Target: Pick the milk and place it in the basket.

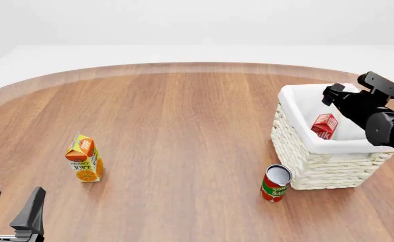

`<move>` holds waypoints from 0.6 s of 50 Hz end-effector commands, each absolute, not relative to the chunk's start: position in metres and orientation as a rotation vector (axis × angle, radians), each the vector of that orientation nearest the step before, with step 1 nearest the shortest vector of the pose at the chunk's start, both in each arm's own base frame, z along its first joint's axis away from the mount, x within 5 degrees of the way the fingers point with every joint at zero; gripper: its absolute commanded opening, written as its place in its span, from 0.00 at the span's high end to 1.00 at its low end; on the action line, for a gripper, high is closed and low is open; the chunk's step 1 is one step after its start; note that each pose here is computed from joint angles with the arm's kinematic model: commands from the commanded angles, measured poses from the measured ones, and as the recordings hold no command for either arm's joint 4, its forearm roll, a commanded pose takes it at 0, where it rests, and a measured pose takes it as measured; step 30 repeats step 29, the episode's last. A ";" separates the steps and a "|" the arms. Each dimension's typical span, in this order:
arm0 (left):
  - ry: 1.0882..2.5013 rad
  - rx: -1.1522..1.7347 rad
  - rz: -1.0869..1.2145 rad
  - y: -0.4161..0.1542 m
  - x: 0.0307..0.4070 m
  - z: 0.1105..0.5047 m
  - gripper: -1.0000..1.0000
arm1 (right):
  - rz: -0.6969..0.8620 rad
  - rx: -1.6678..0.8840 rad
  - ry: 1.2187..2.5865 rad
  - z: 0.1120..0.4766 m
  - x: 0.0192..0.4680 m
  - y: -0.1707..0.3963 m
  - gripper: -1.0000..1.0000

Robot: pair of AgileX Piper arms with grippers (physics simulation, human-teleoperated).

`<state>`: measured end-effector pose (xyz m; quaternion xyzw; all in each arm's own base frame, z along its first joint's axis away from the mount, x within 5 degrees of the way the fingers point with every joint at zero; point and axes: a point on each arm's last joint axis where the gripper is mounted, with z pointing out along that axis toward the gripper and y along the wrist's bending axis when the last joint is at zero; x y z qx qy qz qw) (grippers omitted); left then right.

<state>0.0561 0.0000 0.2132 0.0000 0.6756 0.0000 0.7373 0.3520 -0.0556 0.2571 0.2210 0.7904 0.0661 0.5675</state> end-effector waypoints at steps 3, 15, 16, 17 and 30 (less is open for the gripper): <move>1.484 0.000 0.000 0.000 0.056 0.213 0.00 | 0.148 0.480 1.732 0.304 0.318 -0.054 0.00; 1.484 0.000 0.000 0.000 0.056 0.213 0.00 | 0.150 0.428 1.585 0.359 0.258 -0.043 0.00; 1.484 0.000 0.000 0.000 0.056 0.213 0.00 | 0.147 0.422 1.566 0.365 0.250 -0.042 0.00; 1.484 0.000 0.000 0.000 0.056 0.213 0.00 | 0.152 0.425 1.555 0.370 0.244 -0.041 0.00; 1.484 0.000 0.000 0.000 0.056 0.213 0.00 | 0.133 0.381 1.365 0.404 0.154 -0.030 0.00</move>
